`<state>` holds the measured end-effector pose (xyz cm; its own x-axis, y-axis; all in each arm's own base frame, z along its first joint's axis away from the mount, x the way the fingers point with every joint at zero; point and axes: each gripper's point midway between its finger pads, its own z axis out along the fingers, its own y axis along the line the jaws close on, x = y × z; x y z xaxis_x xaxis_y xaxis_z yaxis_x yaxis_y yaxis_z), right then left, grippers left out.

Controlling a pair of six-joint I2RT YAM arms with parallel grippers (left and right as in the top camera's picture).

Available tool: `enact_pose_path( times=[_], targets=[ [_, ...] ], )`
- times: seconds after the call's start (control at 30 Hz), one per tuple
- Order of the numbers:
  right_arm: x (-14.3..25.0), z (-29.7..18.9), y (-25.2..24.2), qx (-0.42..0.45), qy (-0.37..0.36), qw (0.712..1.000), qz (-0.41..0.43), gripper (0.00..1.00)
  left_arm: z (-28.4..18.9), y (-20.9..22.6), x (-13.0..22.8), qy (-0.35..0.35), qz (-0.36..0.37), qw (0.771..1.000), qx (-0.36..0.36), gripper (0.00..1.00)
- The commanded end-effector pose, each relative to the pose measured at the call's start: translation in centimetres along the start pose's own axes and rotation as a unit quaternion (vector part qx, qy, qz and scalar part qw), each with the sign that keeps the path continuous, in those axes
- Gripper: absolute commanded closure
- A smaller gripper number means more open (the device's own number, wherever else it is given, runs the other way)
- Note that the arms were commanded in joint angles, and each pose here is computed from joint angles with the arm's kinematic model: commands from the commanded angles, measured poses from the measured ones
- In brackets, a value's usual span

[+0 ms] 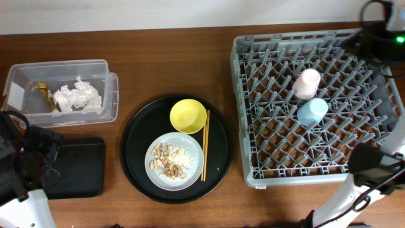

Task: Sort waste into correct bins and load items into the dishwasher rack
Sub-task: 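Place the pink cup upside down in the rack's back row, then grasp the yellow bowl on the tray with the right gripper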

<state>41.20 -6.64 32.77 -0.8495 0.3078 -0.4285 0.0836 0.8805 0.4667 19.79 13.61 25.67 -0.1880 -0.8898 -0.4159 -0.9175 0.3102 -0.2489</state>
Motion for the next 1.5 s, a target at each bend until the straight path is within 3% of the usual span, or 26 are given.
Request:
enact_pose_path(
  times=[0.0,0.07,0.17,0.37,0.5,0.63,0.67,0.7,0.73,0.77,0.8,0.87,0.93,0.97,1.1,1.17,1.3,1.47],
  targets=[
    [1.0,3.3,-1.9,0.146,0.045,0.988,-0.001,0.77,-0.2,0.2,-0.3,-0.009,-0.006,1.0,-0.003,0.01],
    [1.5,5.7,-2.7,0.188,0.07,0.98,-0.001,0.94,-0.2,0.2,-0.3,-0.009,-0.006,1.0,-0.003,0.01],
    [2.7,11.8,-3.6,0.193,0.126,0.973,-0.01,0.96,-0.2,0.2,-0.3,-0.009,-0.006,1.0,-0.003,0.01],
    [5.7,19.0,-8.4,0.227,0.183,0.956,0.029,0.96,-0.2,0.2,-0.3,-0.009,-0.006,1.0,-0.003,0.01],
    [4.7,16.8,-8.0,0.247,0.159,0.955,0.032,0.96,-0.2,0.2,-0.3,-0.009,-0.006,1.0,-0.003,0.01],
    [2.2,9.2,-1.8,0.193,0.087,0.977,0.01,0.95,-0.2,0.2,-0.3,-0.009,-0.006,1.0,-0.003,0.01],
    [2.3,7.6,0.5,0.153,0.079,0.985,-0.002,0.91,-0.2,0.2,-0.3,-0.009,-0.006,1.0,-0.003,0.01],
    [3.1,5.2,5.8,0.046,0.073,0.995,-0.057,0.68,-0.2,0.2,-0.3,-0.009,-0.006,1.0,-0.003,0.01],
    [3.7,4.1,9.5,-0.031,0.068,0.993,-0.093,0.15,-0.2,0.2,-0.3,-0.009,-0.006,1.0,-0.003,0.01],
    [4.2,3.6,11.4,-0.067,0.067,0.99,-0.107,0.01,-0.2,0.2,-0.3,-0.009,-0.006,1.0,-0.003,0.01],
    [5.3,3.3,14.2,-0.113,0.073,0.981,-0.141,0.01,-0.2,0.2,-0.3,-0.009,-0.006,1.0,-0.003,0.01],
    [7.4,5.0,17.3,-0.122,0.1,0.968,-0.195,0.02,-0.2,0.2,-0.3,-0.009,-0.006,1.0,-0.003,0.01],
    [9.1,7.6,19.7,-0.105,0.119,0.957,-0.243,0.11,-0.2,0.2,-0.3,-0.009,-0.006,1.0,-0.003,0.01],
    [10.3,9.5,21.1,-0.088,0.127,0.949,-0.275,0.15,-0.2,0.2,-0.3,-0.009,-0.006,1.0,-0.003,0.01],
    [14.9,19.5,25.7,0.008,0.133,0.936,-0.327,0.17,-0.2,0.2,-0.3,-0.009,-0.006,1.0,-0.003,0.01],
    [17.6,23.9,27.6,0.021,0.138,0.923,-0.36,0.25,-0.2,0.2,-0.3,-0.009,-0.006,1.0,-0.003,0.01],
    [22.0,30.5,27.4,0.103,0.141,0.92,-0.35,0.4,-0.2,0.2,-0.3,-0.009,-0.006,1.0,-0.003,0.01],
    [25.5,32.8,25.7,0.149,0.176,0.921,-0.314,0.42,-0.2,0.2,-0.3,-0.009,-0.006,1.0,-0.003,0.01]
  ],
)
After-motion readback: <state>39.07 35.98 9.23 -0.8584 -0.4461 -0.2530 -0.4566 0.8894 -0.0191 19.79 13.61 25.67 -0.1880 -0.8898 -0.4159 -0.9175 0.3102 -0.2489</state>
